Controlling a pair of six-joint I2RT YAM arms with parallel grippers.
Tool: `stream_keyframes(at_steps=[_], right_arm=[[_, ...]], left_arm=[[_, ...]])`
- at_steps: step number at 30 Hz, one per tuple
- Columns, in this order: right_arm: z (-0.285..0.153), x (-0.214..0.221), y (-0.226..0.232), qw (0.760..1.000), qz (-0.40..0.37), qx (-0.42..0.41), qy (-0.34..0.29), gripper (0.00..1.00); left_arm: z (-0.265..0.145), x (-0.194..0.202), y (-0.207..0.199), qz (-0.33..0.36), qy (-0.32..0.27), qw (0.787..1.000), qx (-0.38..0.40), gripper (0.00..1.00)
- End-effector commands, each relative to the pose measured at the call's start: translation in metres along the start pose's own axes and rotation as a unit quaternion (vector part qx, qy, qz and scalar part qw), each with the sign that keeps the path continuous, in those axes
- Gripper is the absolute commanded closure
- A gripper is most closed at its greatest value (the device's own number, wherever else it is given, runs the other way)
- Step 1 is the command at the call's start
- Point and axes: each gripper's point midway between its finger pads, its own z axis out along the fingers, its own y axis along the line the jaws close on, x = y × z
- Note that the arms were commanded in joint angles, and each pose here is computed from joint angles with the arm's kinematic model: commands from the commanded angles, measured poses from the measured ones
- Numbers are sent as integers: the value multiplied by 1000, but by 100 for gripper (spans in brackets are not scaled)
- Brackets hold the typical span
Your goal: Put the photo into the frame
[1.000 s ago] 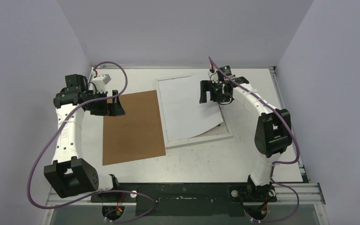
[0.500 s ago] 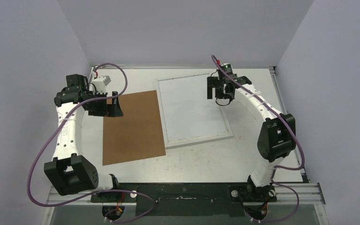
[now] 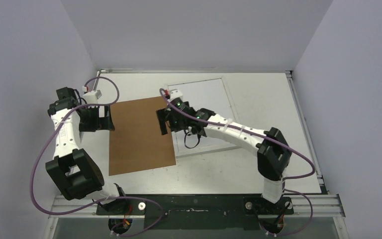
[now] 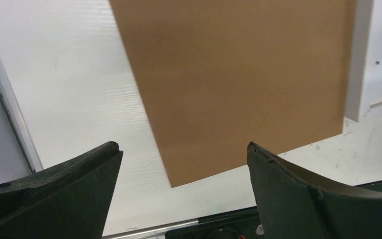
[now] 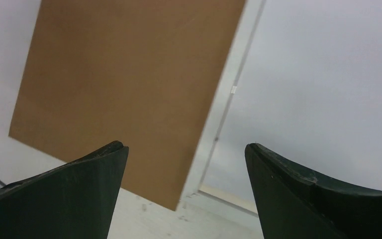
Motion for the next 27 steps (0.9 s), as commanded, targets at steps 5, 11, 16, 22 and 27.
stream_keyframes(at_steps=[5,11,16,22,27], right_arm=[[49,49,85,998,-26,-40,36,8],[78,70,82,998,-34,-10,52,7],[94,80,75,998,-31,11,58,7],[103,83,61,998,-17,31,59,8],[105,79,41,997,2,48,57,8]], left_arm=[[4,12,43,8,1,998,-56,3],[5,14,47,6,1,998,-61,3],[15,26,51,2,21,998,-63,3],[34,48,59,2,52,996,-69,1],[47,57,69,5,67,995,-79,1]])
